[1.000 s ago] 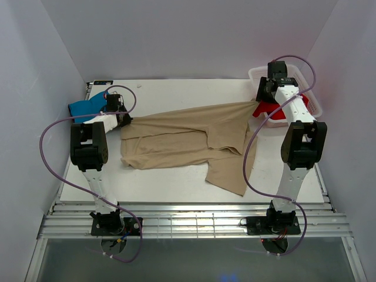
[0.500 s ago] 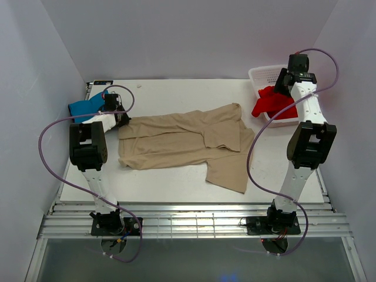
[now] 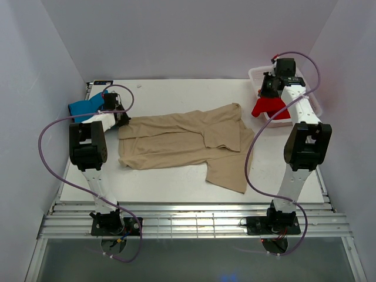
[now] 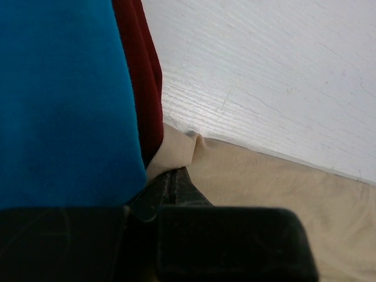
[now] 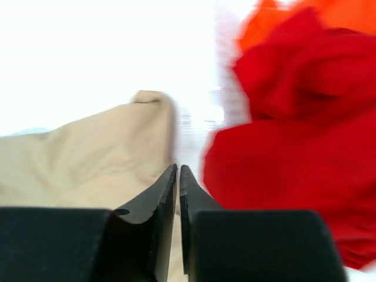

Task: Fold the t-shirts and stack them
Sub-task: Fold the tshirt

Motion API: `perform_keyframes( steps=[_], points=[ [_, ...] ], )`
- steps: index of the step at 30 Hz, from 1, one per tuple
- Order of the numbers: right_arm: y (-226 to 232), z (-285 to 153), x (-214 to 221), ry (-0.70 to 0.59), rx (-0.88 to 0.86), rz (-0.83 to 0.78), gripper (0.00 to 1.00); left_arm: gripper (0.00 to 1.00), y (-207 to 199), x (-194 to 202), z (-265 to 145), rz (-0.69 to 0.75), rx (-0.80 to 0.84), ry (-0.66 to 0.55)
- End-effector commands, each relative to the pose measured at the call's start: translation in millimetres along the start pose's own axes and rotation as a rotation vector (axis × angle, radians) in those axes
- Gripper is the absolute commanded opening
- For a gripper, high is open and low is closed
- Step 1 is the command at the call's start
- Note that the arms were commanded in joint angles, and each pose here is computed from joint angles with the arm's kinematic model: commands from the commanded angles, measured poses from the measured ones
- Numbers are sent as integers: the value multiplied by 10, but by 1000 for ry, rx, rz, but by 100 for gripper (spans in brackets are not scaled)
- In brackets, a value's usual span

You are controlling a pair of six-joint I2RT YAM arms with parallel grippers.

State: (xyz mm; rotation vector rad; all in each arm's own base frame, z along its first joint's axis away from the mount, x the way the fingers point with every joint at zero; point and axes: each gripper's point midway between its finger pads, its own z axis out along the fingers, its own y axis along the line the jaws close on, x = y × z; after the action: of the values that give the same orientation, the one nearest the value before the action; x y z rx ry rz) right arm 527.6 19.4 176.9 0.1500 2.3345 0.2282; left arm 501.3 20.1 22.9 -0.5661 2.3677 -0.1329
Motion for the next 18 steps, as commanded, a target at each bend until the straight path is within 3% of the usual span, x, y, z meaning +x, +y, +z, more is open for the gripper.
perform_keyframes(
  steps=[1,10,18],
  points=[
    [688,-175,-194,-72,-188,-102,10,0,210,510,22,46,-82,171],
    [1318,315,144,46,-303,-171,8,0,107,471,54,76,-65,166],
    [1265,791,573,163,-283,-137,8,0,113,513,117,90,-72,181]
  ],
)
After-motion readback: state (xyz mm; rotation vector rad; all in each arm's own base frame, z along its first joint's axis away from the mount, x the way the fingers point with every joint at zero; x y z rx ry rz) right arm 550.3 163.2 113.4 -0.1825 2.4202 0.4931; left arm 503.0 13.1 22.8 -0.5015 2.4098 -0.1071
